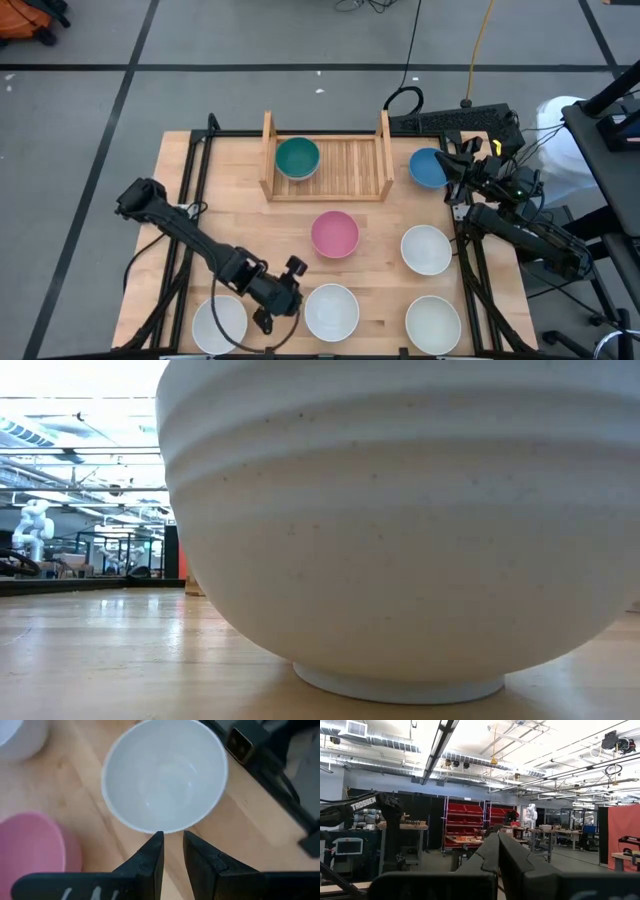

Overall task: Place and stack bowls onto a shelf
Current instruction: Stack the white bowl on top of the green bowl on the shelf

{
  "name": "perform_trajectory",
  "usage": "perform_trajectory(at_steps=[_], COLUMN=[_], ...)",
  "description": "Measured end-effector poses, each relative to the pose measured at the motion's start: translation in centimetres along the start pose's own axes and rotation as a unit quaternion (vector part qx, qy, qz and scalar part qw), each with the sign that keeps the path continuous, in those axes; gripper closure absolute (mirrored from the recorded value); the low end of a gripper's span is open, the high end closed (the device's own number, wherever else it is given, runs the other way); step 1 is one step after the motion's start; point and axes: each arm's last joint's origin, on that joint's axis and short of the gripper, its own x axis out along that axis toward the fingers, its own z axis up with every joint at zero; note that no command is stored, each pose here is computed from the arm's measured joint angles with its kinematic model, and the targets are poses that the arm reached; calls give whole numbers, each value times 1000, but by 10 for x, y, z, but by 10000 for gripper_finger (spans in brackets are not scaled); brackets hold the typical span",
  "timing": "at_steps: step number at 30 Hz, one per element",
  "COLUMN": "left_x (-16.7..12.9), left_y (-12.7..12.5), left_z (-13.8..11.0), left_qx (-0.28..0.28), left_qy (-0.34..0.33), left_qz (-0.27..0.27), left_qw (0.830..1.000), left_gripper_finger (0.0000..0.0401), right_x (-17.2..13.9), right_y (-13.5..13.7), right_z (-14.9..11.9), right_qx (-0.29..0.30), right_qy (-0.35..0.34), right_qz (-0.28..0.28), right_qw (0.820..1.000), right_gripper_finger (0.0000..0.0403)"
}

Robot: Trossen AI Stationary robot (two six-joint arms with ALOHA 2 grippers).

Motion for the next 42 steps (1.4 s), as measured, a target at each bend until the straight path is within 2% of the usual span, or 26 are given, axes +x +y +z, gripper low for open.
perform_trajectory(at_steps=[7,11,17,23,31,35,42], left_x=[22,27,27,29,40,40,48], left_y=[-12,-18,-22,-18,-13,-12,-11], left_z=[-4,-3,0,-1,-2,4,1], left_qx=[103,142,269,317,327,313,313], left_qy=[27,25,16,20,12,-22,-15], left_qz=[-11,-16,-3,4,-10,-18,-29], left_qw=[994,989,963,948,945,949,949], left_gripper_finger=[323,323,323,323,323,323,323], right_x=[0,0,0,0,0,0,0], right_y=[0,0,0,0,0,0,0], right_z=[0,1,1,1,1,1,1], right_qx=[0,0,-1,-1,0,0,-1], right_qy=[-2,-3,-4,-4,-3,-3,-4], right_qz=[0,0,0,0,0,0,0], right_qw=[1000,1000,1000,1000,1000,1000,1000], right_gripper_finger=[403,403,403,403,403,403,403])
